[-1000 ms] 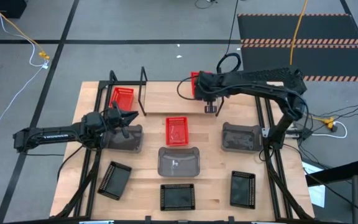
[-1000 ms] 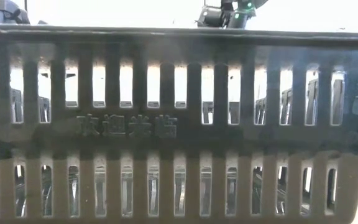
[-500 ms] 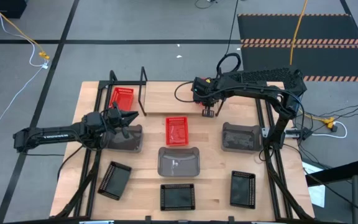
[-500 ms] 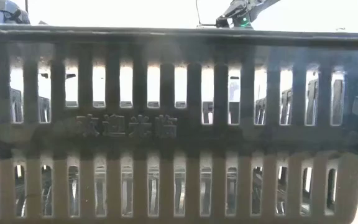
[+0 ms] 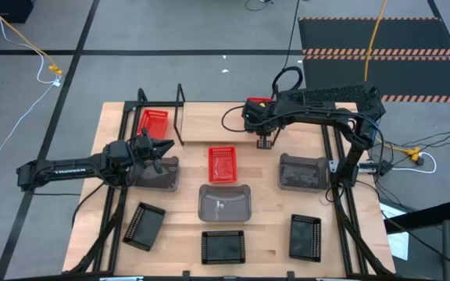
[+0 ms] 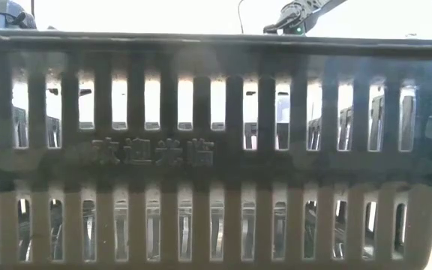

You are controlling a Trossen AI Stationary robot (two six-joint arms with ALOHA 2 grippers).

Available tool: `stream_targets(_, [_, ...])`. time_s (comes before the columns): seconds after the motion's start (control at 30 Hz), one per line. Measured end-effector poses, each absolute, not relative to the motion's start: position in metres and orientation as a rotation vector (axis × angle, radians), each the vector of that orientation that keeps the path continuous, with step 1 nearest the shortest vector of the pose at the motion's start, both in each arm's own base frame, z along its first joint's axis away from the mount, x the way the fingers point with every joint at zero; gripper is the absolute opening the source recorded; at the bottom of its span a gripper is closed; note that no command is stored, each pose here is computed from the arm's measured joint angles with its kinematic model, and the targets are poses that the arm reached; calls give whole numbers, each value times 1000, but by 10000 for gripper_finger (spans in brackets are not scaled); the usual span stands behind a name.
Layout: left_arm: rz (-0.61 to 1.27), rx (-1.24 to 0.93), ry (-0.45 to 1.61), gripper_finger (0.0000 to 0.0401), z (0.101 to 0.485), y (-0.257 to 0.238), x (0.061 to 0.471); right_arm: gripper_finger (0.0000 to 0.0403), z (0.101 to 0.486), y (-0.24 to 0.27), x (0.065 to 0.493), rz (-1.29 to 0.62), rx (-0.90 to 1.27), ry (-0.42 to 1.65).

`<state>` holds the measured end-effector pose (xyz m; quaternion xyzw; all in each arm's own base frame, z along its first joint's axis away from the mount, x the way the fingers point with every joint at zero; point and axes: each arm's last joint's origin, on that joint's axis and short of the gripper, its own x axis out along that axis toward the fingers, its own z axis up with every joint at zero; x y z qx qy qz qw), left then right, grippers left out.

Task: Stack baskets on shelf by color
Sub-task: Put the top right red bin on the shelf, then stack the right red bin on top of the other red bin on the shelf

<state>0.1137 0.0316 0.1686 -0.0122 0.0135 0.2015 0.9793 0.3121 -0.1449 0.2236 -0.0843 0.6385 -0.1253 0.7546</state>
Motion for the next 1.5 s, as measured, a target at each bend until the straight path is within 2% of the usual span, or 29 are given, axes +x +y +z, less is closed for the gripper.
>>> stream_targets(0.3, [406, -24, 37, 47, 168, 32, 114, 15, 245, -137, 310, -273, -193, 1287])
stream_targets(0.5, [407, -25, 40, 47, 167, 32, 114, 65, 250, -135, 308, -259, -167, 1260])
stream_targets(0.7, [407, -24, 40, 47, 167, 32, 114, 99, 236, -134, 306, -267, -160, 1272])
stream_targets(0.9, [407, -24, 40, 47, 167, 32, 114, 104, 240, -129, 308, -399, -254, 1259])
stream_targets(1.0, [407, -24, 39, 47, 167, 32, 114, 104, 259, -118, 309, -414, -319, 1159])
stream_targets(1.13, [414, -23, 39, 47, 167, 32, 114, 105, 288, -93, 310, -320, -260, 960])
stream_targets(1.23, [414, -23, 38, 47, 167, 32, 114, 105, 292, -70, 314, -200, -178, 897])
stream_targets(1.5, [414, -41, 34, 47, 168, 32, 114, 105, 249, 6, 347, 13, -182, 782])
